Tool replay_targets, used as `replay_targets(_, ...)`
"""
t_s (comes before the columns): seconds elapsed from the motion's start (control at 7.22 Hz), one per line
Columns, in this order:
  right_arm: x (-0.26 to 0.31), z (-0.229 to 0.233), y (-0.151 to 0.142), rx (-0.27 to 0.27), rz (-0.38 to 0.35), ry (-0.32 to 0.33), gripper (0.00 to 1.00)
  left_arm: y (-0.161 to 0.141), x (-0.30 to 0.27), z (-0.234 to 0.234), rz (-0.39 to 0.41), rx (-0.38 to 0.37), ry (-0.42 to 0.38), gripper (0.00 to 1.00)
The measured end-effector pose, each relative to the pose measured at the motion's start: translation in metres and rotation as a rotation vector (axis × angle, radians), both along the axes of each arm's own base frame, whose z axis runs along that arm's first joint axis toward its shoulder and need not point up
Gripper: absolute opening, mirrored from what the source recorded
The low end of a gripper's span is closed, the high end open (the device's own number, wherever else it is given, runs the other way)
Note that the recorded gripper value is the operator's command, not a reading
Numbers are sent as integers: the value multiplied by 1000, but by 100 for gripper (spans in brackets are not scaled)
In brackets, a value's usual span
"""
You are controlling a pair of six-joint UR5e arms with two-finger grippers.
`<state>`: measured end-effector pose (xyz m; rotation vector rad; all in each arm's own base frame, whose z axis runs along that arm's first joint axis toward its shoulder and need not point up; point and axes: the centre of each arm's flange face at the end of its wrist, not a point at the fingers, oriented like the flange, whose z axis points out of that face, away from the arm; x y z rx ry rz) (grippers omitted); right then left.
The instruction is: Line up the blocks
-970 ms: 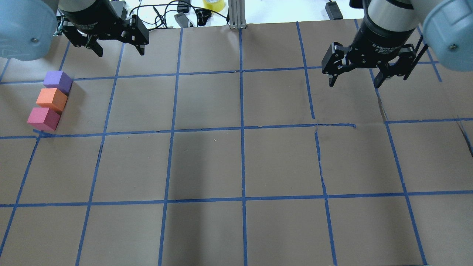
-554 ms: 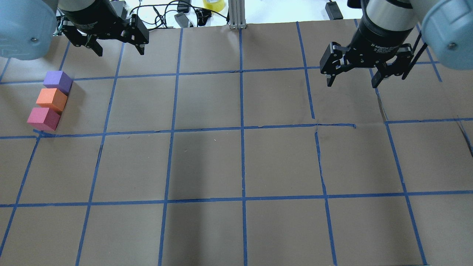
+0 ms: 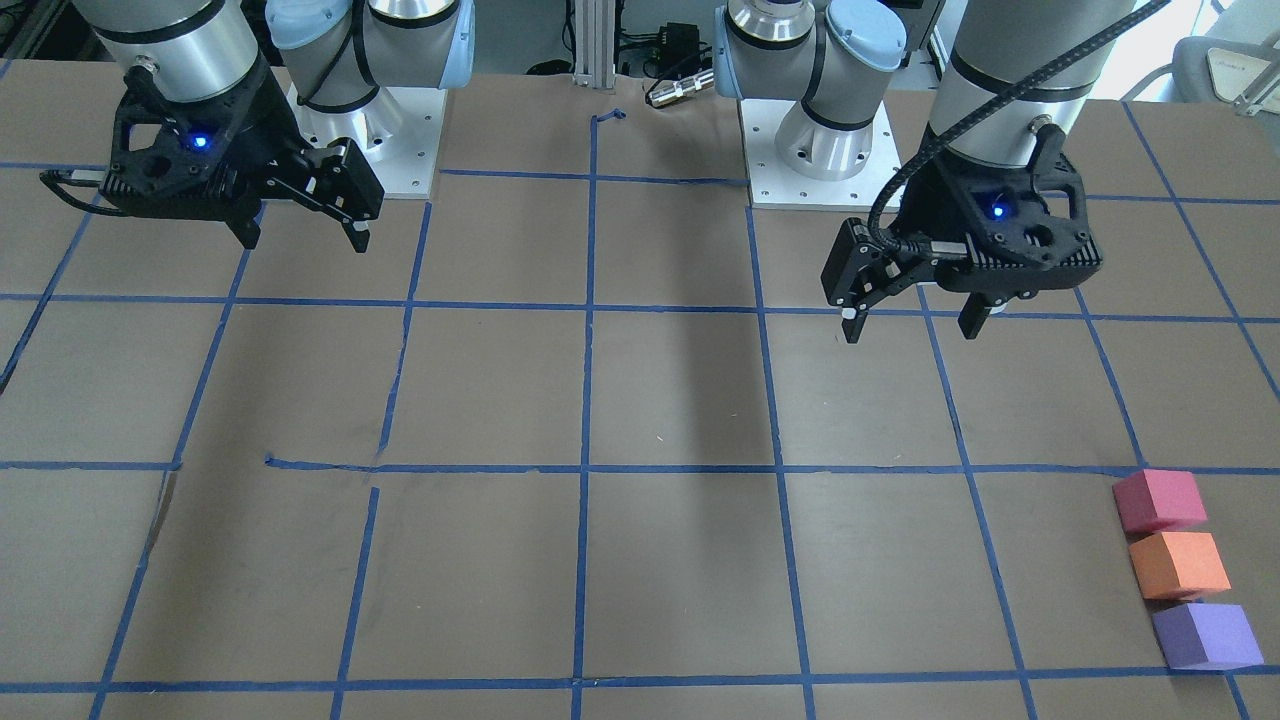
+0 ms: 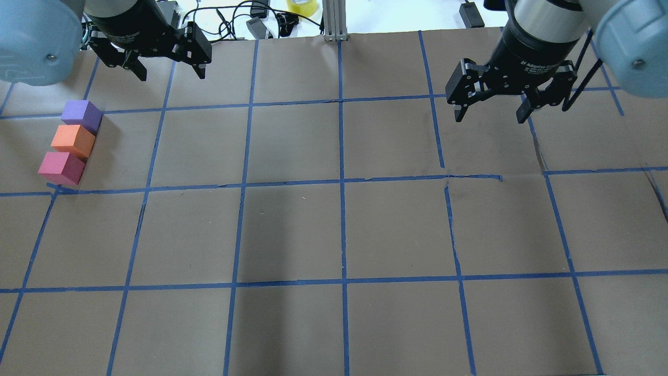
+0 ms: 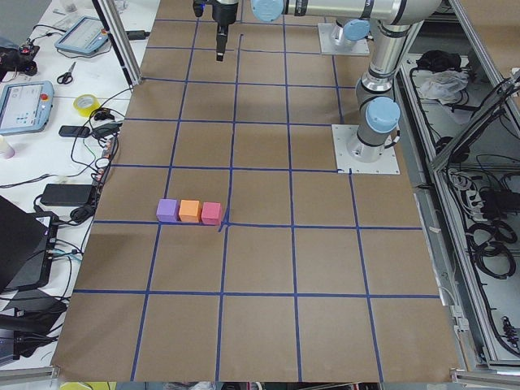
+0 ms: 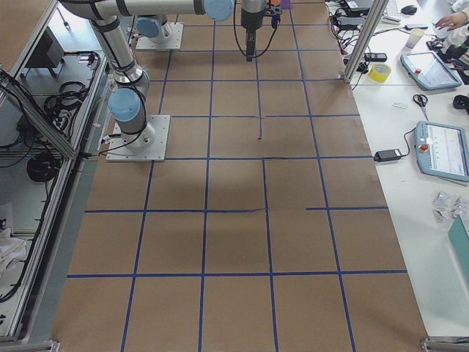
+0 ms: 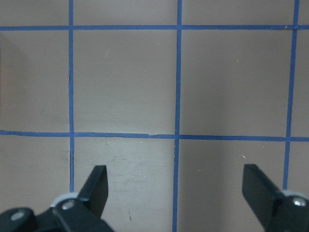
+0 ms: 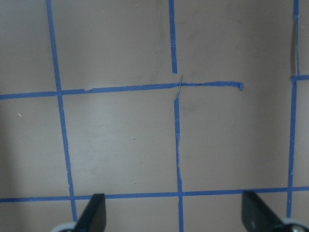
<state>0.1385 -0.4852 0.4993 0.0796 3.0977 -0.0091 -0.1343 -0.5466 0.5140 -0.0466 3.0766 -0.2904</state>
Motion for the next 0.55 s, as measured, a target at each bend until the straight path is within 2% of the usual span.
replay_targets(0.55,2,-1,-1,-3,1,-20,100,3,-7,1,4,0,71,100)
